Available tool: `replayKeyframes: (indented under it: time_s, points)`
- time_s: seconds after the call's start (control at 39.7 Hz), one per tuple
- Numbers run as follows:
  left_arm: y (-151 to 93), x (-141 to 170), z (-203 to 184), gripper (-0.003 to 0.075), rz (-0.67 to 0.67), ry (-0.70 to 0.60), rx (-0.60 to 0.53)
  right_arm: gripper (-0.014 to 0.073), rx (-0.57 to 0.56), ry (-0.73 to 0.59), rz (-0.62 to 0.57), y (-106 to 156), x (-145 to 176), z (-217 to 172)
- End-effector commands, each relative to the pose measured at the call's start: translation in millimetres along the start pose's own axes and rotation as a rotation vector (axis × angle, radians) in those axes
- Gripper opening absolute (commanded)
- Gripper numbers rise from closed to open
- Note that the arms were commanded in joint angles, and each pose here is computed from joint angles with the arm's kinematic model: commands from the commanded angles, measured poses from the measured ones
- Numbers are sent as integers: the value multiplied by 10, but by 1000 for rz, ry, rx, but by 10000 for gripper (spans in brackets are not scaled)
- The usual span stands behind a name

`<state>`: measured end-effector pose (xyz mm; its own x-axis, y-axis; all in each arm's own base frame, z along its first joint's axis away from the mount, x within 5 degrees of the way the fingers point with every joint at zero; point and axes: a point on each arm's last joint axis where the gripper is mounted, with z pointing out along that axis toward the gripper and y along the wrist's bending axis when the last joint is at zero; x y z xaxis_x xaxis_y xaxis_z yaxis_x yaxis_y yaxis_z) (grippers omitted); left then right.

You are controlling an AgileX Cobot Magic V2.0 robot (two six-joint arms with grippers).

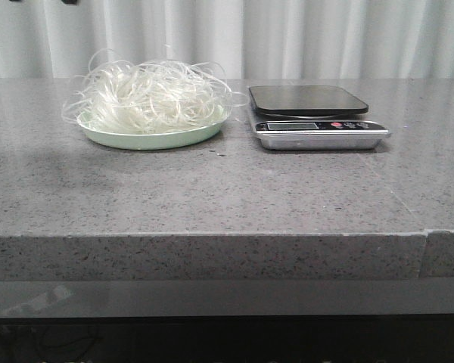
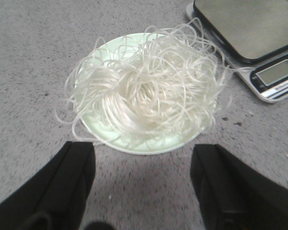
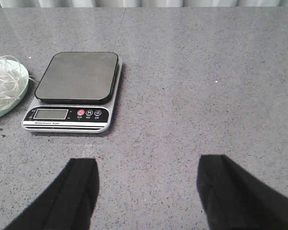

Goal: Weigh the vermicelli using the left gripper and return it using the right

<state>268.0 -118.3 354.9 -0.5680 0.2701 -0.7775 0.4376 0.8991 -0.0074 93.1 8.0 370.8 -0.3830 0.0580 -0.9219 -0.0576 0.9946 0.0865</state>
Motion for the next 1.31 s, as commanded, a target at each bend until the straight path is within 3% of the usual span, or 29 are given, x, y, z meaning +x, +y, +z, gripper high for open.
replayKeyframes:
  time_s: [0.0, 0.4, 0.73, 1.11, 1.28]
  points:
    - [-10, -253, 115, 514, -3, -69, 7, 554, 2, -83, -11, 4, -138, -20]
    - [77, -359, 936, 514, 80, 53, -45, 554, 2, -83, -11, 4, -138, -20]
    - [86, -236, 1215, 507, 81, 122, -42, 554, 2, -83, -11, 4, -138, -20]
    - [92, -176, 1266, 146, 88, 170, -44, 554, 2, -83, -11, 4, -138, -20]
    - [93, -200, 1221, 155, 91, 161, -46, 554, 2, -83, -11, 4, -138, -20]
